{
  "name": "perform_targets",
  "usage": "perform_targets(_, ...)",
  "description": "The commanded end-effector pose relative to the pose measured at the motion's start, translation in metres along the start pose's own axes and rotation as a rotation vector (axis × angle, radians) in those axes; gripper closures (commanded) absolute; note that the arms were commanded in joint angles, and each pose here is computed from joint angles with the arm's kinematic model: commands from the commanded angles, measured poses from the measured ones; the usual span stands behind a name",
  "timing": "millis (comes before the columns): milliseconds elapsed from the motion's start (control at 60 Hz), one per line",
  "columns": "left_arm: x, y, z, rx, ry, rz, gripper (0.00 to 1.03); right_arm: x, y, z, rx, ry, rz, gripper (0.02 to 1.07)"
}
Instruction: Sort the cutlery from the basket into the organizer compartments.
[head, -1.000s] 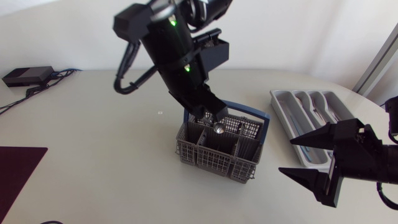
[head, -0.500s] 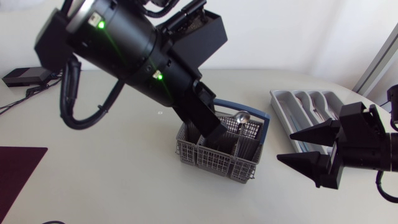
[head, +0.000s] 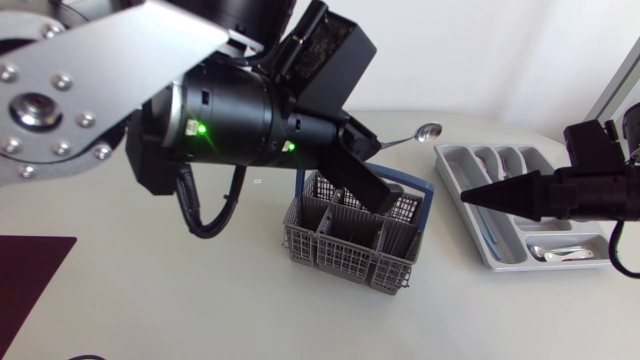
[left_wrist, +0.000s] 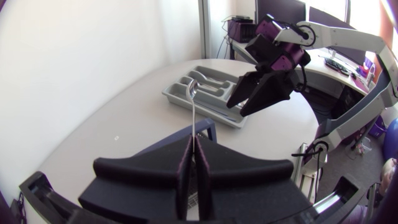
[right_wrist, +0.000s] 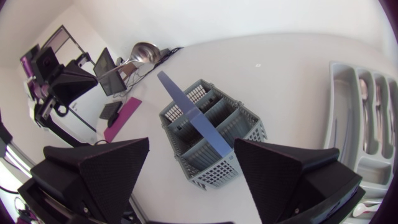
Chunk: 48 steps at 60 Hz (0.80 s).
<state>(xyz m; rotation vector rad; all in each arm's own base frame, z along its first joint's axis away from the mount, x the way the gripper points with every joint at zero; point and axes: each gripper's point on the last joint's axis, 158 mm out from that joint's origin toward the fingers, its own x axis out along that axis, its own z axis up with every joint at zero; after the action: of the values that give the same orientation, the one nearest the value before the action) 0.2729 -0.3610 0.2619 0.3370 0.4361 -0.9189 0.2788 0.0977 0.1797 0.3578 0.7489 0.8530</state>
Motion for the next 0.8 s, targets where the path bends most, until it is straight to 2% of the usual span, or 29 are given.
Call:
perform_targets(0,0.01,0.009,0.001,-0.04,-0.025,0.026,1.0,-0.003,-0.002,0.016,0.083,-0.009,0.043,0.1)
perform_targets(350,0.057,0.013,0.032,-0.117,-0.125,0.049,1.0,0.0,0.0,0.063,0.217,-0.017,0.185,0.13)
perform_targets(667,0.086,0.012,0.055,-0.144,-0.187,0.065,1.0,0.021,-0.002,0.082,0.29,0.024,0.27,0.17)
perform_targets(783,0.095,0.009,0.055,-0.148,-0.189,0.062,1.0,0.022,-0.005,0.094,0.322,0.014,0.29,0.31)
